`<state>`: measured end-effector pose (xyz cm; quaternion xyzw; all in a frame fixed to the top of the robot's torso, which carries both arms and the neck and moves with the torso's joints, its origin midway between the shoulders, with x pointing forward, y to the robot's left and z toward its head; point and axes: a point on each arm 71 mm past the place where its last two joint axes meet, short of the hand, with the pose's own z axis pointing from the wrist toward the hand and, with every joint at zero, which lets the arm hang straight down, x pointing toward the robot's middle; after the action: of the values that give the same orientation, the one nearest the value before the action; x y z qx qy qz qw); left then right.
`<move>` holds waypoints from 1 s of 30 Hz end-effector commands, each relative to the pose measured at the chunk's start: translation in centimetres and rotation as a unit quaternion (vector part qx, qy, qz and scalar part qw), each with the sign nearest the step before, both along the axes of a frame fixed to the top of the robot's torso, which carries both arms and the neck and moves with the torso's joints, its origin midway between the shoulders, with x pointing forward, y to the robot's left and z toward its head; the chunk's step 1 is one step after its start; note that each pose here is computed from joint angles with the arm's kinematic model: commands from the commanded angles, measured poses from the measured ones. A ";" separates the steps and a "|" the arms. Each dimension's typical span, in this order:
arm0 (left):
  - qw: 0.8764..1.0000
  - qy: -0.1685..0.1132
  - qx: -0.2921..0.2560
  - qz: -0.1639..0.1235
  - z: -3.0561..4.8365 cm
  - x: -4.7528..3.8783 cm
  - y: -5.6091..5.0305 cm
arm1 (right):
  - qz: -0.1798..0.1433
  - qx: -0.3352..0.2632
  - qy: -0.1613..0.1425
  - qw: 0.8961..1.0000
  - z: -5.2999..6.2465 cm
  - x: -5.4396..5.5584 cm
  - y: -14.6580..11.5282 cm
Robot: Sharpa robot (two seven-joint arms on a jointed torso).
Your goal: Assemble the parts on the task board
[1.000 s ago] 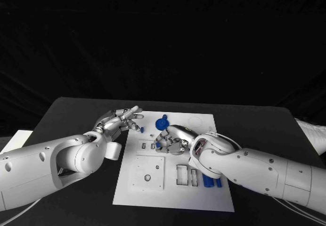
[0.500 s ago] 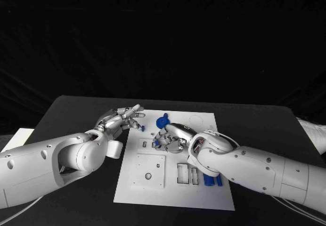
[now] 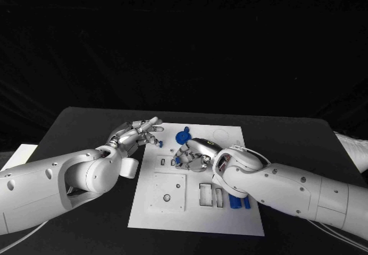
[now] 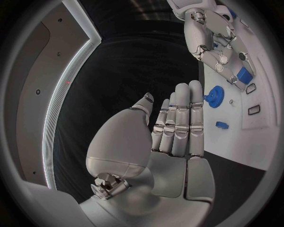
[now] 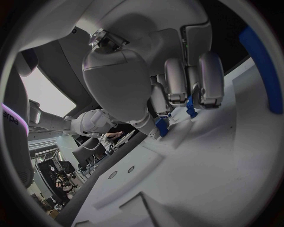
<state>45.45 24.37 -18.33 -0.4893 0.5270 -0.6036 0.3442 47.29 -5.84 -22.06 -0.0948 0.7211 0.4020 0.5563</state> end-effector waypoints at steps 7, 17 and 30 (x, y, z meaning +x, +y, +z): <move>1.000 -0.008 -0.007 -0.011 0.20 -0.09 -0.3 | -0.015 -0.061 0.016 0.998 -1.3 0.1 -0.7; 1.000 -0.007 -0.007 -0.011 0.21 -0.12 -0.3 | -0.016 -0.061 0.013 0.998 -1.2 0.0 -0.6; 1.000 -0.007 -0.008 -0.012 0.21 -0.13 -0.3 | -0.020 -0.055 0.006 0.998 -1.1 0.1 -0.5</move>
<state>45.39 24.29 -18.30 -0.4888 0.5272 -0.6045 0.3431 47.32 -5.78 -21.86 -0.1097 0.7223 0.3832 0.5652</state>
